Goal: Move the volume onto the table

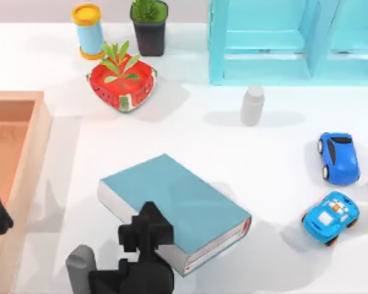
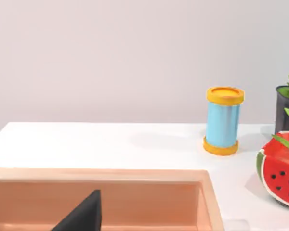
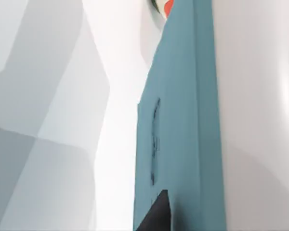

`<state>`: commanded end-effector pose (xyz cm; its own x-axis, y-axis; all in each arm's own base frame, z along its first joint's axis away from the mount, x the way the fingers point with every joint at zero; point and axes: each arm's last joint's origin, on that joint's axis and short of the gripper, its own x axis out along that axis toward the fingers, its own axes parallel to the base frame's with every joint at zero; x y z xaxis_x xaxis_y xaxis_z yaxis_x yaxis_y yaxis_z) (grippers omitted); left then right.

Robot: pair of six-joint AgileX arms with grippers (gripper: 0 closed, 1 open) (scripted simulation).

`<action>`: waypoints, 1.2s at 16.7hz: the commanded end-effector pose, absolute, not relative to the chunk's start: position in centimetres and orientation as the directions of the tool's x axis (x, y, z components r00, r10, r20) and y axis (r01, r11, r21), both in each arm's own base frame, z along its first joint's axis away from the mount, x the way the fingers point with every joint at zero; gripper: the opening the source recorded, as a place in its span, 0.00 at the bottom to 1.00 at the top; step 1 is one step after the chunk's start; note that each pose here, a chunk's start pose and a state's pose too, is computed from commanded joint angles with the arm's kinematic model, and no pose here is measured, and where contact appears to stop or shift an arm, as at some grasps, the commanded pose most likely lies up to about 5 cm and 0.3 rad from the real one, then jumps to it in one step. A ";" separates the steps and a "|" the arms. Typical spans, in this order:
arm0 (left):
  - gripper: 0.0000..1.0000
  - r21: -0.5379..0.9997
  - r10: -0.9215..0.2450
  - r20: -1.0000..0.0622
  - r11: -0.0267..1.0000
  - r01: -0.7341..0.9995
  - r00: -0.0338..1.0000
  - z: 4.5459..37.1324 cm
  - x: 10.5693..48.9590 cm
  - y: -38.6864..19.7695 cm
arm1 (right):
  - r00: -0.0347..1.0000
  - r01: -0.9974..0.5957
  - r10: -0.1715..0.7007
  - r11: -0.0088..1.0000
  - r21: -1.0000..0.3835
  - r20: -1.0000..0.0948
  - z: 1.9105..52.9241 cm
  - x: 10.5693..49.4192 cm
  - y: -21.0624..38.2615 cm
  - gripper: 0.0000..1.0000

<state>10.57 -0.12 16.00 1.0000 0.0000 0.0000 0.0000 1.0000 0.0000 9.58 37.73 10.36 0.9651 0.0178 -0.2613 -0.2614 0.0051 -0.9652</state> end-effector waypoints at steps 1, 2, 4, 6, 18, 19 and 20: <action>1.00 0.000 0.000 0.000 1.000 0.000 1.000 16.0 10.6 -0.1 | 0.965 -0.261 0.018 0.005 -0.965 -0.261 10.4 9.6 37.7 0.68; 1.00 0.000 0.000 0.000 1.000 0.000 1.000 16.0 10.6 -0.1 | 0.965 -0.261 0.018 0.005 -0.965 -0.261 10.4 9.6 37.7 0.75; 1.00 0.000 0.000 0.000 1.000 0.000 1.000 16.0 10.6 -0.1 | 0.965 -0.261 0.018 0.005 -0.965 -0.261 10.4 9.6 37.7 0.90; 1.00 0.000 0.000 0.000 1.000 0.000 1.000 16.0 10.6 -0.1 | 0.965 -0.261 0.018 0.005 -0.965 -0.261 10.4 9.6 37.7 1.00; 1.00 0.000 0.000 0.000 1.000 0.000 1.000 16.0 10.6 -0.1 | 0.963 -0.266 0.054 0.000 -0.964 -0.265 9.9 7.4 38.4 1.00; 1.00 0.000 0.000 0.000 1.000 0.000 1.000 16.0 10.6 -0.1 | 0.961 -0.269 0.073 -0.002 -0.963 -0.268 9.7 6.1 38.7 1.00; 1.00 0.000 0.000 0.000 1.000 0.000 1.000 16.0 10.6 -0.1 | 0.958 -0.273 0.093 -0.005 -0.962 -0.272 9.5 4.7 39.0 1.00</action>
<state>10.57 -0.12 16.00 1.0000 0.0000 0.0000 0.0000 1.0000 0.0000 4.72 39.02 9.50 0.9578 0.0931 -0.2718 -0.2725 -0.0048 -0.9621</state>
